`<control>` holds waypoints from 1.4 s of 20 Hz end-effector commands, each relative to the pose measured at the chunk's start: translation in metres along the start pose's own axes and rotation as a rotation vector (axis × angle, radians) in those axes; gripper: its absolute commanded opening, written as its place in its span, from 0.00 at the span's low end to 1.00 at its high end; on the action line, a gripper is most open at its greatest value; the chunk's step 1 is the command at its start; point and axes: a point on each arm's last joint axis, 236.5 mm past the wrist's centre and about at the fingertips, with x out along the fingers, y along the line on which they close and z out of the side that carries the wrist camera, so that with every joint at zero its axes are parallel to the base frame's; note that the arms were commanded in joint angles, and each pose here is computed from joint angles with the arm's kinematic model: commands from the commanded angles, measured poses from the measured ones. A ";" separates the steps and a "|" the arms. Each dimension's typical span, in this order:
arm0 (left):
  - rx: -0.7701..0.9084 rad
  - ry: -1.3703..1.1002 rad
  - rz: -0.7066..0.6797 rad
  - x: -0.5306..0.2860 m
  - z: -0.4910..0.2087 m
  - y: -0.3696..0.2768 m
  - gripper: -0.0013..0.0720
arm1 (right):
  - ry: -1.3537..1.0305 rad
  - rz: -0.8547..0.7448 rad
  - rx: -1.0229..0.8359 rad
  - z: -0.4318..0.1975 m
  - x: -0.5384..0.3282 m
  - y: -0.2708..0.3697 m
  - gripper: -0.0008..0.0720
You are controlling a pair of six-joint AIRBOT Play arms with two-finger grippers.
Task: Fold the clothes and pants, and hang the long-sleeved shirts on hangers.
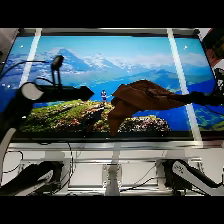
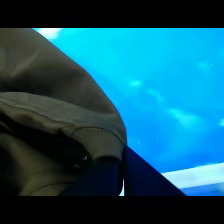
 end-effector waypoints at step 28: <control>-0.535 -0.032 -0.089 0.237 0.017 0.033 0.16 | 0.024 -0.002 0.021 -0.008 0.000 -0.005 0.03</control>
